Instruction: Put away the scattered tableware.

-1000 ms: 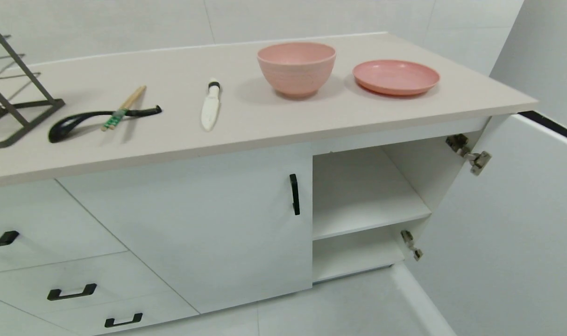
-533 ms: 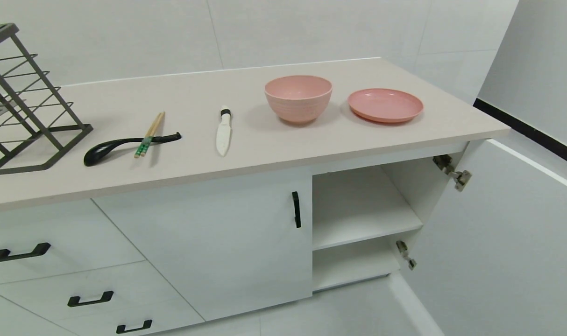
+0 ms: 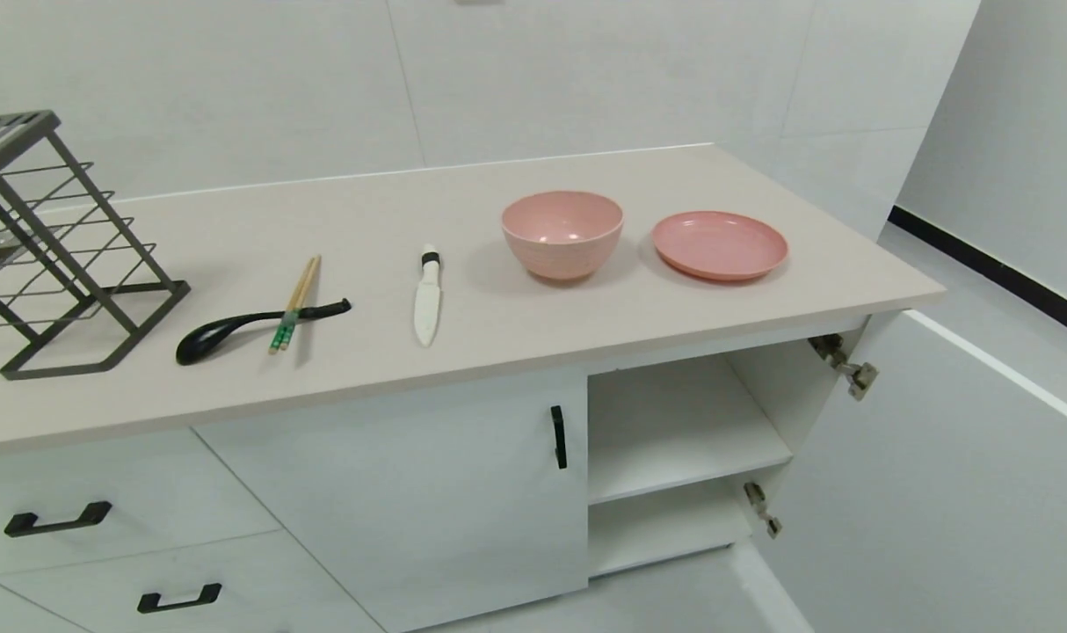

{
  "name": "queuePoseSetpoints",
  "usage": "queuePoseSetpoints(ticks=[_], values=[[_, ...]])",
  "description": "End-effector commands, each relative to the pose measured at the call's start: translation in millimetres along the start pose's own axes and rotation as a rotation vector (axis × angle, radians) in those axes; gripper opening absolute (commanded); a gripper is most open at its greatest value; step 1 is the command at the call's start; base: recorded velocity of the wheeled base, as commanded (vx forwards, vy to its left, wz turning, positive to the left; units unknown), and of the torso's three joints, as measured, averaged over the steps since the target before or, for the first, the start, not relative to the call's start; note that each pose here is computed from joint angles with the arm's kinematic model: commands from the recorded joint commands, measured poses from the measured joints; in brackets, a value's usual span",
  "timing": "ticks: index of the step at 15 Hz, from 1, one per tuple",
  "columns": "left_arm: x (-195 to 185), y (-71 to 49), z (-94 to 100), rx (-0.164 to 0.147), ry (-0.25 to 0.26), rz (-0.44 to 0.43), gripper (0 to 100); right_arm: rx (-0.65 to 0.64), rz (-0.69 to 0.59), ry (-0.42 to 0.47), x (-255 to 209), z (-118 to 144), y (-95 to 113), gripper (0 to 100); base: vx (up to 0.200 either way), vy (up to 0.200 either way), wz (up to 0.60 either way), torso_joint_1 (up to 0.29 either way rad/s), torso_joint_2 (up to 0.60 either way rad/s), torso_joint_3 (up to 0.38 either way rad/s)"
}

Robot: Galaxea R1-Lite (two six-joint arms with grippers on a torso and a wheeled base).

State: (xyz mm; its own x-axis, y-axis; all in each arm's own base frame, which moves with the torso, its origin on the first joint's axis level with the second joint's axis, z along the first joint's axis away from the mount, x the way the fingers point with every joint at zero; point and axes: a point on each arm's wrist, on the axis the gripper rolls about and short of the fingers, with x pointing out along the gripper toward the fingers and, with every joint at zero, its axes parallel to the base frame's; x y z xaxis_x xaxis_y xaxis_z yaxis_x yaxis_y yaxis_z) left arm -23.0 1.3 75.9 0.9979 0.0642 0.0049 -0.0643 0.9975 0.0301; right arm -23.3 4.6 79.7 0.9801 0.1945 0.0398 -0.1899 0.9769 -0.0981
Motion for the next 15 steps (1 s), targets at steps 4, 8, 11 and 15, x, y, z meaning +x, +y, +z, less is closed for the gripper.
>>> queuePoseSetpoints(ticks=[4,8,11,15], values=[[0.1,0.0,-0.1,-0.007,0.002,0.0,100,0.0,0.001,-0.001,0.0,0.0,0.0,100,0.05,0.0,0.0,0.231,-0.27,-0.131],[0.1,0.0,-0.1,-0.007,0.002,0.0,100,0.0,-0.001,-0.001,0.0,0.0,0.0,100,0.2,0.0,0.0,0.023,-0.03,-0.009],[0.1,0.0,-0.1,-0.007,0.002,0.0,100,0.0,-0.003,-0.001,0.0,0.0,0.0,100,0.0,0.0,0.0,0.0,0.0,0.0],[0.1,0.0,-0.1,-0.004,0.002,0.0,100,0.0,-0.001,-0.001,0.0,0.0,0.0,100,0.0,0.0,0.0,0.0,0.0,0.0]])
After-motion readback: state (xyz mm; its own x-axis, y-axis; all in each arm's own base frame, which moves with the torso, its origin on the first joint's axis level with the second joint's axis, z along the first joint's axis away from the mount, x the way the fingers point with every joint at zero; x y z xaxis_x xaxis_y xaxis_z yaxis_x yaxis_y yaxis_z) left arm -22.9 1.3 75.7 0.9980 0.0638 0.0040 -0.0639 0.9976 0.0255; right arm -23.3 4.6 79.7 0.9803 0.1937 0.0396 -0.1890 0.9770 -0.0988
